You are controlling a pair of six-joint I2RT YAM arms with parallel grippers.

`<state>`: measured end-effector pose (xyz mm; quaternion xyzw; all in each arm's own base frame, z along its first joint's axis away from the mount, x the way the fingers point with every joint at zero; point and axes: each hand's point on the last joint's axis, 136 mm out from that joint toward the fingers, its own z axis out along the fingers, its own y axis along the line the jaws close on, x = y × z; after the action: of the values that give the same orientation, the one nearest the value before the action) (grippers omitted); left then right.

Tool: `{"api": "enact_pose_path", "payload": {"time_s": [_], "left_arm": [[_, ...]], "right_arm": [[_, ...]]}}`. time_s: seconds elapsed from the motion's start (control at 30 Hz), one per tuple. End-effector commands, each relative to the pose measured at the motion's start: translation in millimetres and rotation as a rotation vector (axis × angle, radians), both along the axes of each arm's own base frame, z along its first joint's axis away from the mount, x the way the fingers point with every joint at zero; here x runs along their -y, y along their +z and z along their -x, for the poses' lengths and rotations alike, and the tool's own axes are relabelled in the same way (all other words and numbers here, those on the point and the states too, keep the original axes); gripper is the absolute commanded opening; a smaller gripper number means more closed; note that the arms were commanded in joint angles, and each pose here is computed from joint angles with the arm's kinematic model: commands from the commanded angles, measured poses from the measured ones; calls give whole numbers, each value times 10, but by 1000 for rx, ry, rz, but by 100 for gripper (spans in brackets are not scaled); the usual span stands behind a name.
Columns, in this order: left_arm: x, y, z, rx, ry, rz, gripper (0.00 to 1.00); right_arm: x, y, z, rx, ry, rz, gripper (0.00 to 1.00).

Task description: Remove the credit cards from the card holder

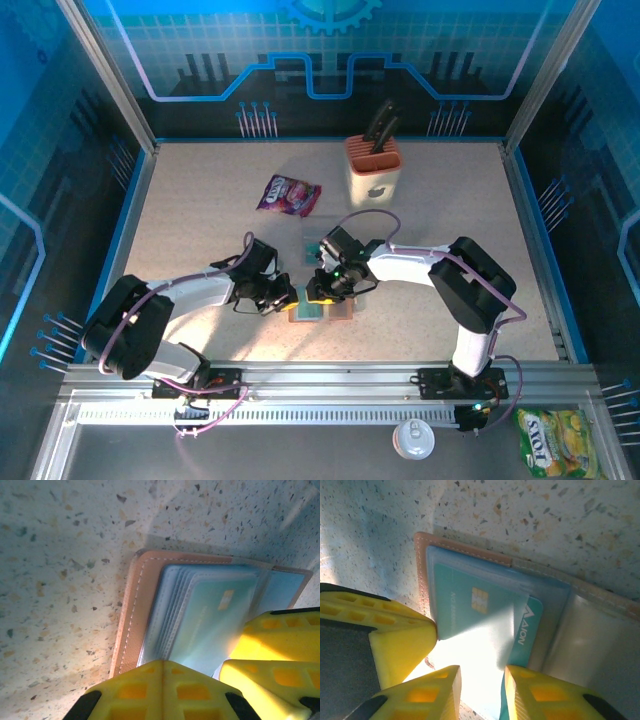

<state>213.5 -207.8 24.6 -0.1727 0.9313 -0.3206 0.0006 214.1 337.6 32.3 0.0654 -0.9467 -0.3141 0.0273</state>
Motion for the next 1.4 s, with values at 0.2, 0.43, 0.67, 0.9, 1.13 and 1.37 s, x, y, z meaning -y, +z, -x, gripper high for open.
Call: {"api": "enact_pose_path", "payload": {"time_s": [0.2, 0.43, 0.67, 0.9, 1.13, 1.37], "left_arm": [[-77, -82, 52, -17, -3, -35, 7], [-76, -53, 44, -12, -5, -37, 7], [-65, 7, 13, 1, -6, -33, 7], [-13, 139, -38, 28, -13, -7, 7], [65, 273, -87, 56, -27, 34, 7], [146, 259, -85, 49, -49, 44, 7]], "right_arm": [[132, 6, 33, 26, 21, 97, 32], [134, 30, 35, 31, 21, 93, 32], [132, 56, 27, 39, 21, 87, 32], [117, 105, 27, 46, 21, 71, 32], [97, 162, 22, 55, 20, 53, 32], [119, 182, 8, 65, 9, 52, 32]]}}
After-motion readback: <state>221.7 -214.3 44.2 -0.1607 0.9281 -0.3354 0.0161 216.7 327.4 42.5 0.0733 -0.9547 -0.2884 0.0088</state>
